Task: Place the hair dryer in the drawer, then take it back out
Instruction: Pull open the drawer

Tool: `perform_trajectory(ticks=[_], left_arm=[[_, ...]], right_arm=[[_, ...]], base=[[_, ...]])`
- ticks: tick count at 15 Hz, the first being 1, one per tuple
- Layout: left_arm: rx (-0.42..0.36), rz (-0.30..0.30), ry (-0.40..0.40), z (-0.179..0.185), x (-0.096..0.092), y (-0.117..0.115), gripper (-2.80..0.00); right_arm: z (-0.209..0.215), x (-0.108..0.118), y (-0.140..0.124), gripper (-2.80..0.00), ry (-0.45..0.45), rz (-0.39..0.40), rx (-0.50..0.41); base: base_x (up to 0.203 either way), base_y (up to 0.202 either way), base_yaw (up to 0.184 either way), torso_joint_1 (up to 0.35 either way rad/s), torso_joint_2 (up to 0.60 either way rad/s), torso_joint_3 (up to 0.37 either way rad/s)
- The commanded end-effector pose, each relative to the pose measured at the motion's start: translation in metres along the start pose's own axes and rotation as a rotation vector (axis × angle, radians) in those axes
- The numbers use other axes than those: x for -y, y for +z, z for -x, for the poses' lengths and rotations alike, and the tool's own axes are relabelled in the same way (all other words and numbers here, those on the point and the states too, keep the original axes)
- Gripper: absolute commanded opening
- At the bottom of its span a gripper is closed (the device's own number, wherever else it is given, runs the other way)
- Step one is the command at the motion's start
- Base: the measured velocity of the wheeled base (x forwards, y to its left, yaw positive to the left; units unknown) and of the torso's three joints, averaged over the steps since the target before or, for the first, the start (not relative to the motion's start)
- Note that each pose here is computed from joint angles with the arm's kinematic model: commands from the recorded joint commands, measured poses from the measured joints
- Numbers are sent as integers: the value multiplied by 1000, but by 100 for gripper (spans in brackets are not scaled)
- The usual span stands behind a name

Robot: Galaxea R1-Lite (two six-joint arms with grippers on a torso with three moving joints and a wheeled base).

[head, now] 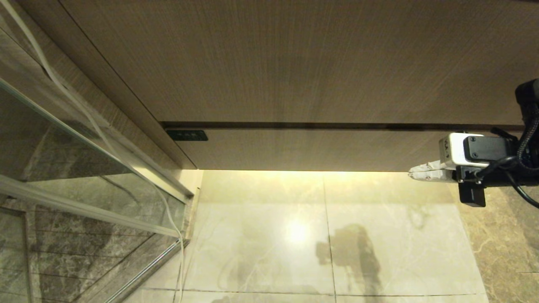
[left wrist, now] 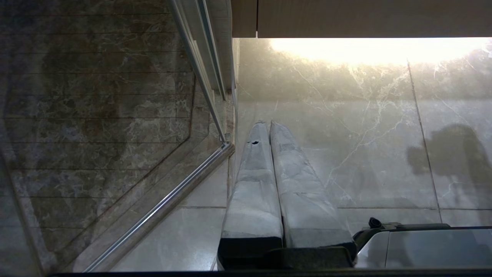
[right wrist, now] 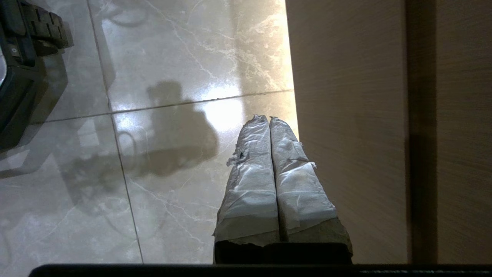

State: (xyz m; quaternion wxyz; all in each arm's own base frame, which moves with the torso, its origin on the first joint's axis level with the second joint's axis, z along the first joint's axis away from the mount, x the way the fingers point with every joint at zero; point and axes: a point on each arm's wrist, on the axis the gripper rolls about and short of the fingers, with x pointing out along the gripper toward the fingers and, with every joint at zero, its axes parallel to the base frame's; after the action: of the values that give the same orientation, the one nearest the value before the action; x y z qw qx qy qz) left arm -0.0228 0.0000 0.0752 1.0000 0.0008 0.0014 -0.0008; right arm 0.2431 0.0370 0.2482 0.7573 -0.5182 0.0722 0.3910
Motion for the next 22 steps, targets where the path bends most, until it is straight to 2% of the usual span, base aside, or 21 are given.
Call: perform_trajectory(ticks=[1,9,17,22], left_arm=[[0,0,0,0,0,0,-280],[0,0,0,0,0,0,-280],[0,0,0,0,0,0,-280],[0,0,0,0,0,0,-280]], right_arm=[[-3,0,-1,-280,12,3,1],[-8,5,-2,-280,-14,11,6],[-15,4,-5,-280,11,-2,-6],[-13,10,-7,-280,-15,-38,-10]], base=[[0,0,0,0,0,0],[0,0,0,0,0,0],[0,0,0,0,0,0],[0,0,0,0,0,0]])
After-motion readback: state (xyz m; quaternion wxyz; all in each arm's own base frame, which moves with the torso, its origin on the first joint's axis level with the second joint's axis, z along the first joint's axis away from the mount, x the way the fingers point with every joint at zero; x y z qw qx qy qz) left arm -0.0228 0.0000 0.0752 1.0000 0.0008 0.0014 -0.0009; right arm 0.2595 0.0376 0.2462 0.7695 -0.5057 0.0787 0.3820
